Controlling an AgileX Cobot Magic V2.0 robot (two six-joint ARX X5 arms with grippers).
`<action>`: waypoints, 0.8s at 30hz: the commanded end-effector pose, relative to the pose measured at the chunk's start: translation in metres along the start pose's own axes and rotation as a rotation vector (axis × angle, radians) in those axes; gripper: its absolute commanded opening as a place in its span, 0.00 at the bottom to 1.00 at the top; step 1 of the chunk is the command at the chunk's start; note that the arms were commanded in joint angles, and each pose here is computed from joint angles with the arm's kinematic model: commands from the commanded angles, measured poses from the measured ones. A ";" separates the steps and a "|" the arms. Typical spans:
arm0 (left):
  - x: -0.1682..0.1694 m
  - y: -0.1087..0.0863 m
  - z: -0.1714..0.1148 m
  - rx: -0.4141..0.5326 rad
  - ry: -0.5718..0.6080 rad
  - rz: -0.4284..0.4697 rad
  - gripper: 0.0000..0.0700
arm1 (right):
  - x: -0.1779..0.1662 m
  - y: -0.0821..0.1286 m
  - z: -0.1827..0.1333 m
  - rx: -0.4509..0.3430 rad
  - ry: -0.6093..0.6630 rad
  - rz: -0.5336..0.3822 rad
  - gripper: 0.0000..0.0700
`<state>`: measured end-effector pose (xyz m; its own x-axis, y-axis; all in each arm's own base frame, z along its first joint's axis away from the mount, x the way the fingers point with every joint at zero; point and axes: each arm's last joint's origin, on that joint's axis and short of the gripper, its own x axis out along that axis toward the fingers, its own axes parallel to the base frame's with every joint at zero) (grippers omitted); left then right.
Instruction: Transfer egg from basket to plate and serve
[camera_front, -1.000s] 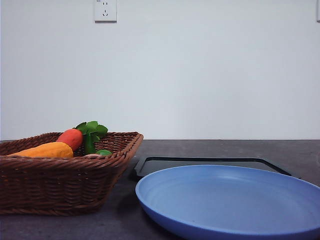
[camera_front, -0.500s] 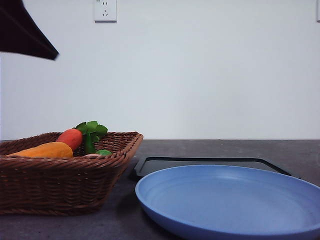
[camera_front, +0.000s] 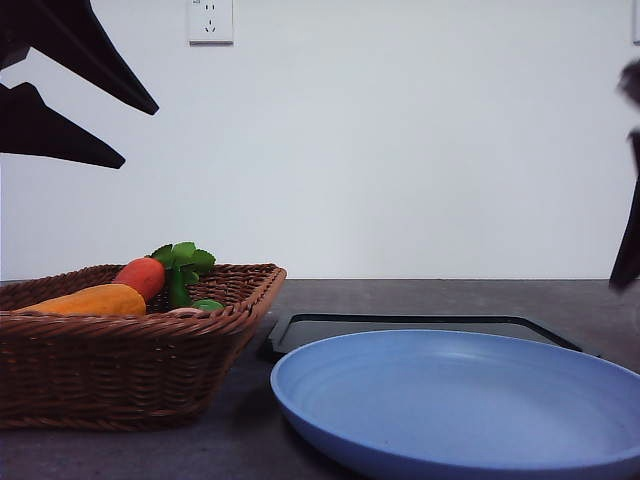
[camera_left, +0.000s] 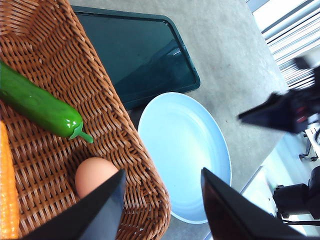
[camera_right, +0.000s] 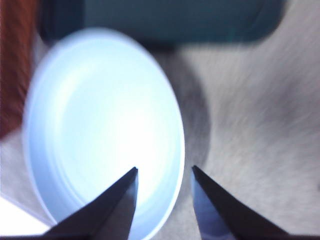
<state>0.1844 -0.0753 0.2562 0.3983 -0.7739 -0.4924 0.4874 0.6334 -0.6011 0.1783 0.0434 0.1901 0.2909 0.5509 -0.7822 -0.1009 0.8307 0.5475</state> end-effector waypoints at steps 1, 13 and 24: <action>0.000 -0.002 0.003 0.022 -0.003 -0.012 0.45 | 0.009 -0.001 0.002 -0.011 0.024 0.001 0.31; 0.000 -0.002 0.003 0.018 0.002 -0.010 0.45 | 0.048 -0.009 0.010 -0.009 0.125 0.002 0.31; 0.000 -0.002 0.003 0.017 0.002 -0.010 0.51 | 0.052 -0.010 0.012 -0.003 0.116 0.002 0.00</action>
<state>0.1840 -0.0752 0.2558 0.3955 -0.7730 -0.4960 0.4840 0.6344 -0.6027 0.2045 0.0612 0.1489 0.1826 0.5568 -0.8103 -0.1034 0.8305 0.5473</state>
